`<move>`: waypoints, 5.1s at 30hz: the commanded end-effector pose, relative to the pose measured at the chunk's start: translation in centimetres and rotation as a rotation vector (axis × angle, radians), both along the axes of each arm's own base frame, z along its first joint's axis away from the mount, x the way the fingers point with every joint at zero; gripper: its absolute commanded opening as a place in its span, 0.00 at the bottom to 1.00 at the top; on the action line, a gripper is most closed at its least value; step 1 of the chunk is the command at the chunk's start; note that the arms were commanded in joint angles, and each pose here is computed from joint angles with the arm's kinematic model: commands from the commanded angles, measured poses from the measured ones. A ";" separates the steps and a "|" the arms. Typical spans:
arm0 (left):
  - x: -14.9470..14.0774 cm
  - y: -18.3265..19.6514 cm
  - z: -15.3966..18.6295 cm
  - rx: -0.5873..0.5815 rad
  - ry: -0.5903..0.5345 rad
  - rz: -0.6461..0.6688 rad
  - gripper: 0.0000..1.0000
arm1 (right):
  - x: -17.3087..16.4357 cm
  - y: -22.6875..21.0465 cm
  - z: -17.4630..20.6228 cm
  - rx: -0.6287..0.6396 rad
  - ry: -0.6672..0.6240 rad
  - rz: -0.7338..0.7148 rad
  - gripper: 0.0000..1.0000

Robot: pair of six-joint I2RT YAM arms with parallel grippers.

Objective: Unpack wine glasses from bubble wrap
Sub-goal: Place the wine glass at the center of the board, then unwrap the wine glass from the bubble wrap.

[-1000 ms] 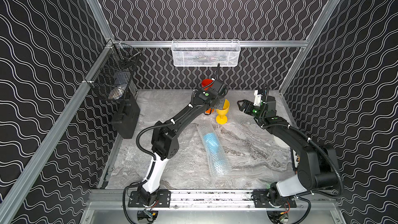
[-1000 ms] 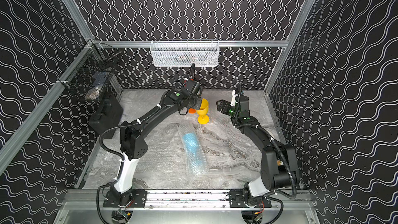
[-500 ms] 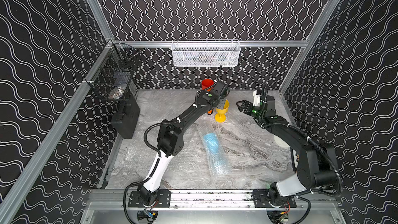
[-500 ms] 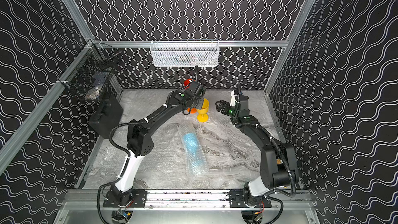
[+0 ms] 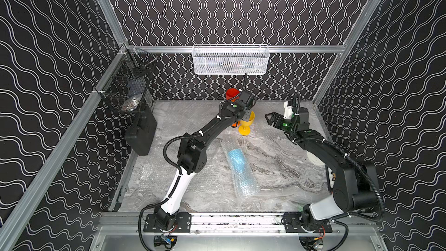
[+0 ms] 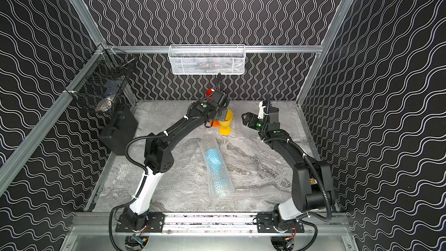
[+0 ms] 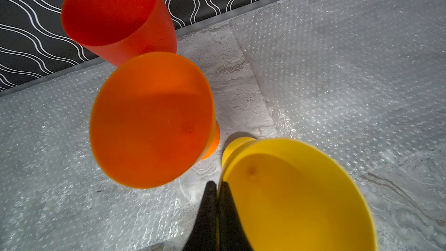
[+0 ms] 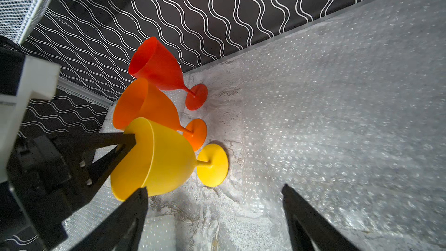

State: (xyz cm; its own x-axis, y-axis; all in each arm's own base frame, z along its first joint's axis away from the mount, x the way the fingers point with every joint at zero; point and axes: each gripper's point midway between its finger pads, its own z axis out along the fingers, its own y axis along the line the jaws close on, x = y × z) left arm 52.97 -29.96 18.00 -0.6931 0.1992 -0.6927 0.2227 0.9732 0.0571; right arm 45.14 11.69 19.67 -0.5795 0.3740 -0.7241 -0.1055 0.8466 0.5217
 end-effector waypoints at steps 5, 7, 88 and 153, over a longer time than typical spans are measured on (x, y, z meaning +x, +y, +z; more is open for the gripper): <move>1.0 0.1 0.1 0.007 -0.032 0.005 0.00 | 0.0 0.0 0.6 -0.005 -0.015 0.003 0.88; 1.1 0.1 -0.1 0.003 -0.030 0.002 0.00 | -0.1 0.0 0.5 -0.005 -0.015 0.001 0.88; -21.7 7.9 -6.1 -0.621 0.363 0.009 0.28 | -19.5 15.3 -8.7 -0.349 0.438 0.562 0.83; -26.7 5.2 -8.7 -0.596 0.445 -0.077 0.22 | -21.9 17.5 -9.8 -0.526 0.415 0.503 0.00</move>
State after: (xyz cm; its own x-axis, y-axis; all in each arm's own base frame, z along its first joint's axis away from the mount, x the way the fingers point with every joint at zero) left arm 25.97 -23.98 8.92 -0.9364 -0.0876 -0.3398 0.1350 0.8039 -0.5792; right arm 23.09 28.63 9.49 -0.8276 -0.3830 -0.4102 -0.4541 0.8866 0.0884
